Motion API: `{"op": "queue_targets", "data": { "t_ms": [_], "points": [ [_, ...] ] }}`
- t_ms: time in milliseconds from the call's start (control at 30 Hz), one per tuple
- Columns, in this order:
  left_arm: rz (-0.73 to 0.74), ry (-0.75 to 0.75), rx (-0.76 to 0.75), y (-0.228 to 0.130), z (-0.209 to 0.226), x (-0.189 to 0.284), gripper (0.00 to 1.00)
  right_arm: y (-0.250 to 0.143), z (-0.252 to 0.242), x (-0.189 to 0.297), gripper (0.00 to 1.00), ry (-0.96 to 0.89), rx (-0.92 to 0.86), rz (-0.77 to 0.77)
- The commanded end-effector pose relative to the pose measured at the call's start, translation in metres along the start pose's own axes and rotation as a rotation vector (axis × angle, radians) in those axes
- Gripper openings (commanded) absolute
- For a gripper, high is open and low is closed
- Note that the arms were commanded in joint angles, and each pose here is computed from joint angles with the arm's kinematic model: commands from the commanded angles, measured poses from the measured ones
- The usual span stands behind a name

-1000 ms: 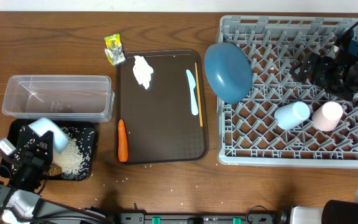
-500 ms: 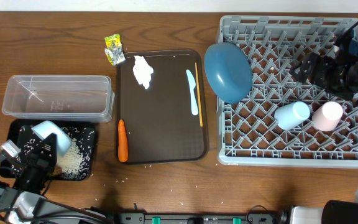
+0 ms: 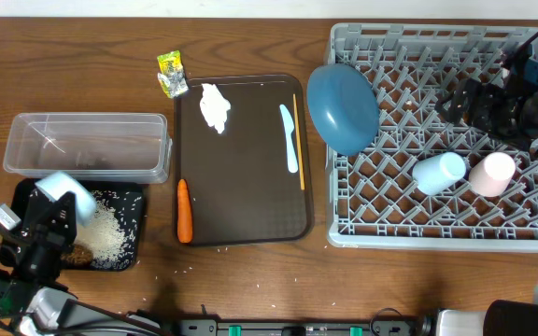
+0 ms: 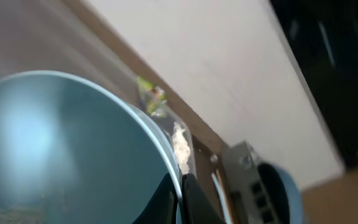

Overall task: Sort waste into correct bins and load items into the dishwasher rack
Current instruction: 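Tilt the bowl with the left gripper to pour rice onto the tray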

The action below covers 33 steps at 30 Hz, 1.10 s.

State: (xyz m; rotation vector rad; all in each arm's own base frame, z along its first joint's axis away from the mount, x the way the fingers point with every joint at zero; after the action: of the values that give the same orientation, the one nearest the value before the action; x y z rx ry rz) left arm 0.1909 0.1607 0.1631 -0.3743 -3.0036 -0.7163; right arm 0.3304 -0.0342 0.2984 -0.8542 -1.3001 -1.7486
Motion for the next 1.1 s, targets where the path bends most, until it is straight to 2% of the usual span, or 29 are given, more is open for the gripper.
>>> {"op": "queue_targets", "data": {
  "t_ms": [0, 33, 67, 100, 167, 233, 267, 300, 333, 433, 467, 533, 633, 700, 733, 800, 900, 1067],
  "points": [
    [0.011, -0.024, 0.019, 0.001, -0.006, -0.002, 0.07, 0.001, 0.002, 0.0, 0.99, 0.008, -0.003, -0.003],
    [0.039, -0.061, -0.092, -0.005, -0.01, -0.004, 0.06, 0.001, 0.002, 0.0, 0.99, 0.008, -0.003, -0.002],
    [0.034, -0.04, -0.092, -0.009, -0.004, -0.004, 0.06, 0.001, 0.002, 0.0, 0.99, 0.007, -0.003, -0.002],
    [0.015, 0.014, -0.015, -0.011, 0.006, -0.004, 0.06, 0.001, 0.002, 0.0, 0.99, 0.007, -0.003, -0.004],
    [0.022, -0.001, 0.055, -0.011, 0.004, -0.005, 0.06, 0.002, 0.002, 0.0, 0.99, 0.009, -0.003, -0.007],
    [0.04, -0.041, -0.063, -0.013, -0.002, -0.005, 0.06, 0.002, 0.003, 0.0, 0.99, 0.012, -0.006, -0.007],
    [0.03, -0.012, -0.044, -0.017, 0.005, -0.005, 0.06, 0.002, 0.002, 0.0, 0.99, 0.011, -0.004, -0.007],
    [0.026, 0.004, 0.041, -0.017, 0.007, -0.005, 0.06, 0.002, 0.002, 0.0, 0.99, 0.011, -0.002, -0.007],
    [0.035, -0.021, 0.078, -0.015, 0.003, -0.005, 0.06, 0.002, 0.002, 0.0, 0.99, 0.012, -0.002, -0.006],
    [0.069, -0.111, -0.071, -0.005, -0.02, -0.004, 0.06, 0.002, 0.004, 0.0, 0.99, 0.024, -0.002, -0.008],
    [0.062, -0.103, -0.052, -0.004, -0.019, -0.004, 0.06, 0.002, 0.004, 0.0, 0.99, 0.023, -0.001, -0.008],
    [0.062, -0.095, 0.094, 0.0, -0.021, -0.004, 0.06, 0.002, 0.004, 0.0, 0.99, 0.023, -0.002, -0.006],
    [0.079, -0.121, -0.087, -0.007, -0.024, -0.008, 0.06, 0.003, 0.005, 0.0, 0.99, 0.034, -0.001, -0.011],
    [0.047, -0.07, 0.078, -0.008, -0.014, -0.01, 0.06, 0.004, 0.005, 0.0, 0.99, 0.031, 0.001, -0.016],
    [0.058, -0.079, 0.074, -0.009, -0.016, -0.011, 0.06, 0.004, 0.005, 0.0, 0.99, 0.031, 0.0, -0.015],
    [0.086, -0.111, -0.066, -0.014, -0.019, -0.013, 0.06, 0.004, 0.005, 0.0, 0.99, 0.034, 0.001, -0.015],
    [0.054, -0.071, 0.015, -0.01, -0.016, -0.015, 0.06, 0.004, 0.005, 0.0, 0.99, 0.03, 0.001, -0.015],
    [0.04, -0.108, -0.007, 0.003, -0.036, -0.015, 0.06, 0.003, 0.005, 0.0, 0.99, 0.031, 0.0, -0.013]
  ]
}}
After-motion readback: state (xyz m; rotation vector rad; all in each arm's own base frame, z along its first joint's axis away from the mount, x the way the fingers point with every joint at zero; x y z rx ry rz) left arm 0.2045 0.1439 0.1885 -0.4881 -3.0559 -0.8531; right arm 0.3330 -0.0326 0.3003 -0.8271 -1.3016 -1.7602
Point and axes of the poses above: each gripper's point midway between its finger pads, its own x axis back along the fingers, its own z axis along the line the jaws close on, y = z × x, the point moved 5 cm from there along x, back along the fingers, and after that the axes turned 11 degrees about x, right-handed, at the moved point
